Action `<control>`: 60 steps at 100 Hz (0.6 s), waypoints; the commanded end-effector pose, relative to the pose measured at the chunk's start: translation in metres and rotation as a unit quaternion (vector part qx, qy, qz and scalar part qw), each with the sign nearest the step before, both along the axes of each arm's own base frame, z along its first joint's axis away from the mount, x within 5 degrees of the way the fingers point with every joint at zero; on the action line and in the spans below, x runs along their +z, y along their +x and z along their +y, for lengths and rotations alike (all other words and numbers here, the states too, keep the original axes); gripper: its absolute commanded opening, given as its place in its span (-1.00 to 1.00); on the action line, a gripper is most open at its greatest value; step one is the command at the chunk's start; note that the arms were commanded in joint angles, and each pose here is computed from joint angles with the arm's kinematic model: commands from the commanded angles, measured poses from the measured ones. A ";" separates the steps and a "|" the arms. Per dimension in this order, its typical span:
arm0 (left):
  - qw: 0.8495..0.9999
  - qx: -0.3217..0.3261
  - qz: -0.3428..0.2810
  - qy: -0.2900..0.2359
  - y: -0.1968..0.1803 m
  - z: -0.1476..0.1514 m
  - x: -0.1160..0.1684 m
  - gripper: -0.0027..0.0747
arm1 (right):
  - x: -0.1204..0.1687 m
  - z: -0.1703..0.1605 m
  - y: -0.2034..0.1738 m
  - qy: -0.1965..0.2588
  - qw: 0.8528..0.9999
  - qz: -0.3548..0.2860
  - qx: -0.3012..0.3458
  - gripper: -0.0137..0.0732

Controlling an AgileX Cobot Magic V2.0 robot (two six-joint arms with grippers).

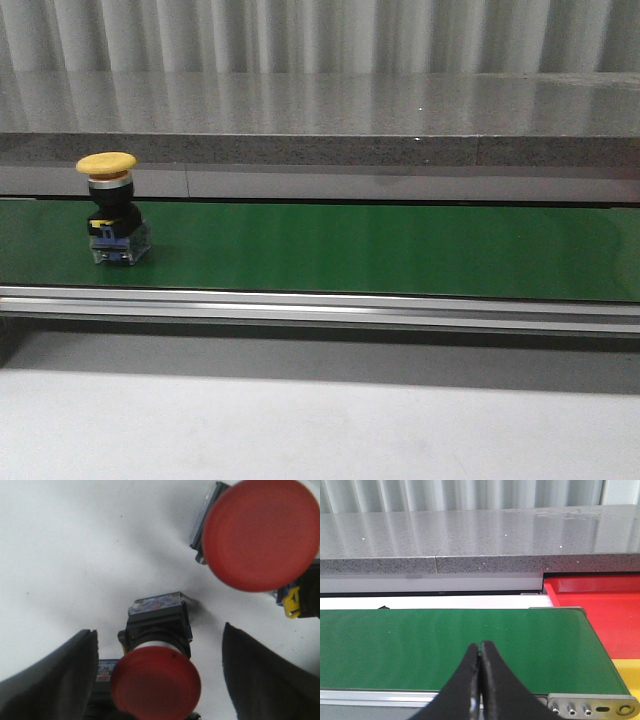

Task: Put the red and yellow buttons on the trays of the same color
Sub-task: 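Move the left gripper to a red push button and grasp it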

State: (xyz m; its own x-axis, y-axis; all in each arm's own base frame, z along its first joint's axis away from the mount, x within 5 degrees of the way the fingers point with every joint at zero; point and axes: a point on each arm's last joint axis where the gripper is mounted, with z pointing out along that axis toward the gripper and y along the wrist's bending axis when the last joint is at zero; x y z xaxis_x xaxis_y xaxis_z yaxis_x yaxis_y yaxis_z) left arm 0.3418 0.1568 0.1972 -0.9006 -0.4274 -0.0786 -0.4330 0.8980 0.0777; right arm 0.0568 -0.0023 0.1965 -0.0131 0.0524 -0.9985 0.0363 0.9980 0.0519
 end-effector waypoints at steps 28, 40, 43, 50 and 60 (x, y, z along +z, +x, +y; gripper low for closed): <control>0.999 0.003 -0.048 0.017 0.000 0.000 0.029 -0.40 | 0.014 0.001 -0.002 -0.010 0.999 -0.052 0.004 -0.84; 0.997 0.001 -0.077 0.029 -0.005 -0.002 0.049 -0.40 | 0.014 0.001 -0.002 -0.010 0.999 -0.052 0.004 -0.84; 0.996 0.000 -0.084 0.032 -0.007 -0.003 0.055 -0.40 | 0.014 0.001 -0.002 -0.010 0.999 -0.052 0.004 -0.84; 0.994 -0.003 -0.104 0.040 -0.012 -0.007 0.071 -0.40 | 0.014 0.001 -0.002 -0.010 0.999 -0.052 0.004 -0.84; 0.989 -0.030 -0.137 0.055 -0.018 -0.022 0.098 -0.40 | 0.014 0.001 -0.002 -0.010 0.999 -0.052 0.004 -0.84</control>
